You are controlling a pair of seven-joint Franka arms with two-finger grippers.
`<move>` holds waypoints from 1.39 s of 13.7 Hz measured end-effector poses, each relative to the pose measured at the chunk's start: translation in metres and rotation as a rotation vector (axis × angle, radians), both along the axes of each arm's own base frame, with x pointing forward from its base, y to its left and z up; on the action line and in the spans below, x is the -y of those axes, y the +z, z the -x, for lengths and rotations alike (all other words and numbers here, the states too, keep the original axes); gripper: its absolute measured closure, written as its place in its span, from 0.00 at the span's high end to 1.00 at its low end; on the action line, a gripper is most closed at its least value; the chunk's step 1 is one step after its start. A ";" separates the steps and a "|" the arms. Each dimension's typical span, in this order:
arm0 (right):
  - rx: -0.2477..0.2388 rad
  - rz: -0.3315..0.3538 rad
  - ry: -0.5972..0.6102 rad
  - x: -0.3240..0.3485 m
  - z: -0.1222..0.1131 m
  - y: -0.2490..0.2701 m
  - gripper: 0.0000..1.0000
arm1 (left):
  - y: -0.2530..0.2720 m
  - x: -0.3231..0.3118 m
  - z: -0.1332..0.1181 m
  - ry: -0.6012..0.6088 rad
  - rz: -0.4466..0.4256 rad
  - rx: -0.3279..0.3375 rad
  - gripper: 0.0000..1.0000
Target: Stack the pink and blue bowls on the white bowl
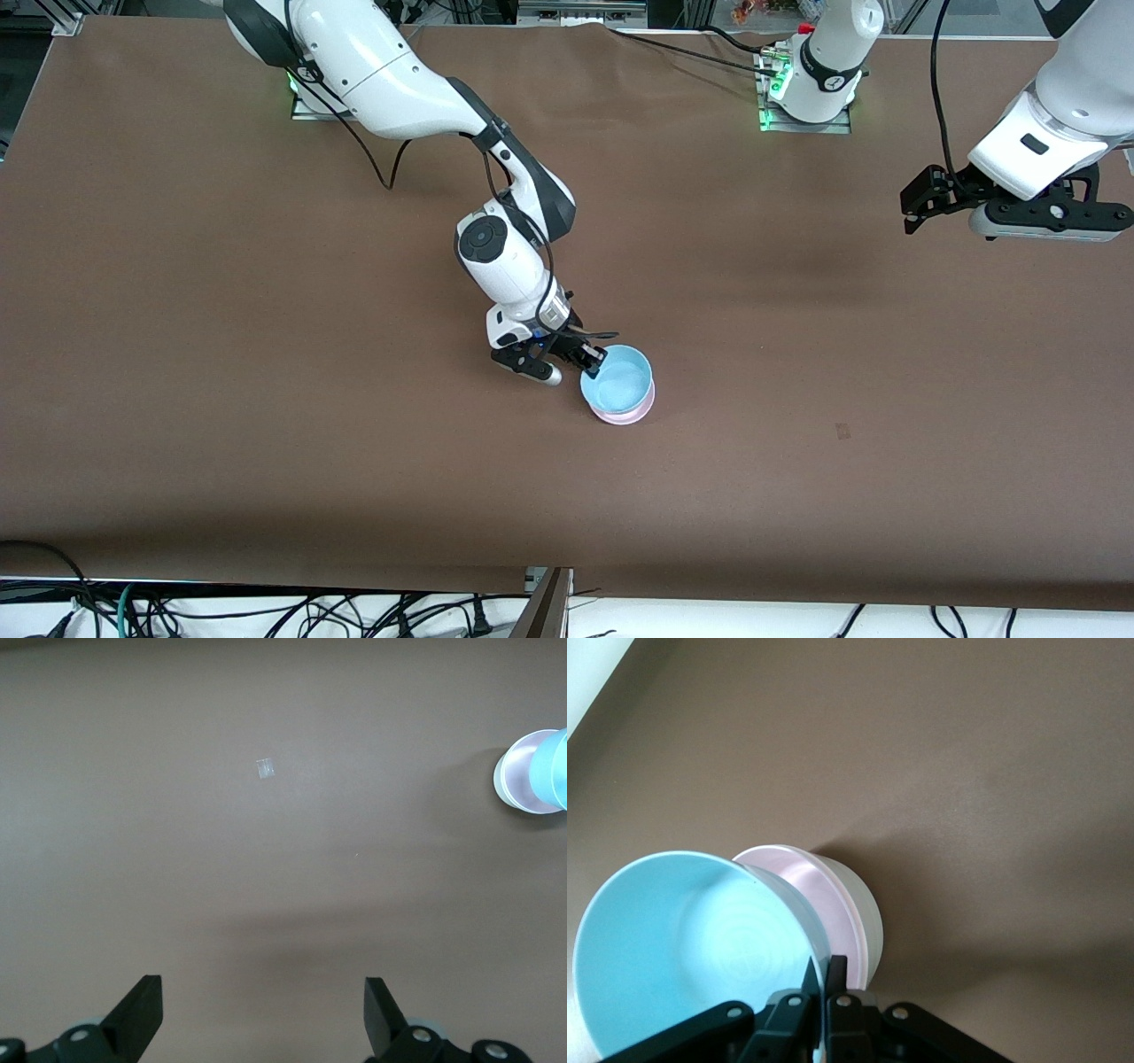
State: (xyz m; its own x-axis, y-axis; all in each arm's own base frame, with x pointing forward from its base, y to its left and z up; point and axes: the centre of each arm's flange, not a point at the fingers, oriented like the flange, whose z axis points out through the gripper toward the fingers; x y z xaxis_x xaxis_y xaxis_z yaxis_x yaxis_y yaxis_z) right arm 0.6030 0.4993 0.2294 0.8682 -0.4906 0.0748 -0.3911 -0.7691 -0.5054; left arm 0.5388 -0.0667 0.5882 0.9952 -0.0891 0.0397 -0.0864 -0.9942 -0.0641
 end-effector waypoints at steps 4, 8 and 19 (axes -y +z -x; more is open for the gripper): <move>0.004 -0.001 -0.002 0.000 -0.002 -0.001 0.04 | 0.001 0.000 0.001 0.000 -0.002 -0.011 1.00; 0.005 -0.003 -0.002 -0.002 -0.005 -0.007 0.04 | 0.002 0.009 0.003 -0.015 -0.002 -0.012 1.00; 0.020 -0.039 -0.047 -0.004 -0.014 0.012 0.84 | 0.002 0.007 0.003 -0.013 -0.003 -0.014 1.00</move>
State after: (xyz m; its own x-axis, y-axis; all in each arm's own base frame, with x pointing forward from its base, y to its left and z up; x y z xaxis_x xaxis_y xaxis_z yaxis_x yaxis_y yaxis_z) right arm 0.6172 0.5029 0.2415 0.8426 -0.5337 0.0722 -0.4158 -0.7298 -0.5427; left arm 0.5362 -0.0742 0.5897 0.9945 -0.1019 0.0256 -0.1001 -0.9928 -0.0653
